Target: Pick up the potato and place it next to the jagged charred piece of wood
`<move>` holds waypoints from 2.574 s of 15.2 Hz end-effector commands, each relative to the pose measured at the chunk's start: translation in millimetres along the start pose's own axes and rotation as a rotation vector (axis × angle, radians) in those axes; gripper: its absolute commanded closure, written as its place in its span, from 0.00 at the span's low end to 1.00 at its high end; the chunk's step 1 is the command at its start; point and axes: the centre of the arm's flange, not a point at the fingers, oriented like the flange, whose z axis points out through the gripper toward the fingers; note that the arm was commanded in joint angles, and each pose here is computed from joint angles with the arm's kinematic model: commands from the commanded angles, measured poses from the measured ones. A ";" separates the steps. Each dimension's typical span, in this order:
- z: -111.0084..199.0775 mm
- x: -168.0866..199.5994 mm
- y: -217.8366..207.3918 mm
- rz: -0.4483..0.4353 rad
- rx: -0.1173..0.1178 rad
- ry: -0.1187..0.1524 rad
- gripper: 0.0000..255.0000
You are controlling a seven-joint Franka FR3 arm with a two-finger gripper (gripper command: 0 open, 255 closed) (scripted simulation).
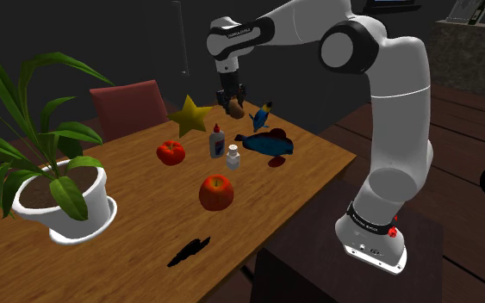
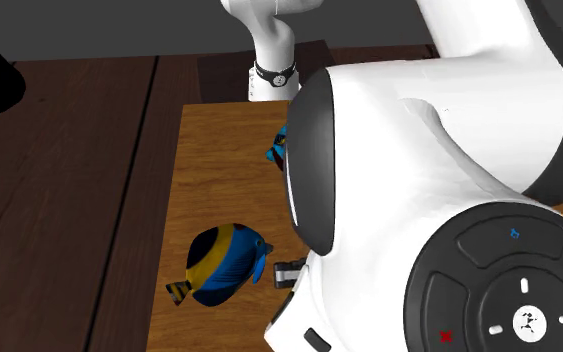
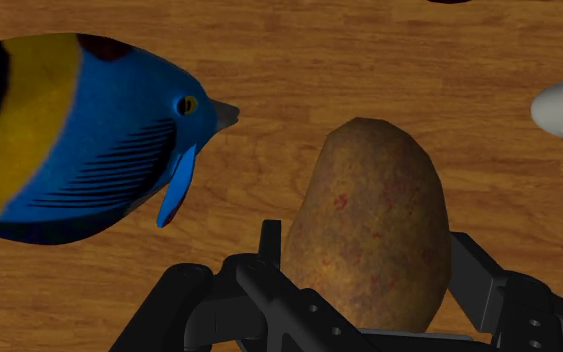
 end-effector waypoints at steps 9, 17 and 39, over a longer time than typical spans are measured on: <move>-51.4 -11.4 1.0 0.000 0.000 0.000 1.00; -43.2 -57.5 -78.7 0.000 0.000 0.000 1.00; -13.5 -201.4 -329.2 0.000 0.000 0.000 1.00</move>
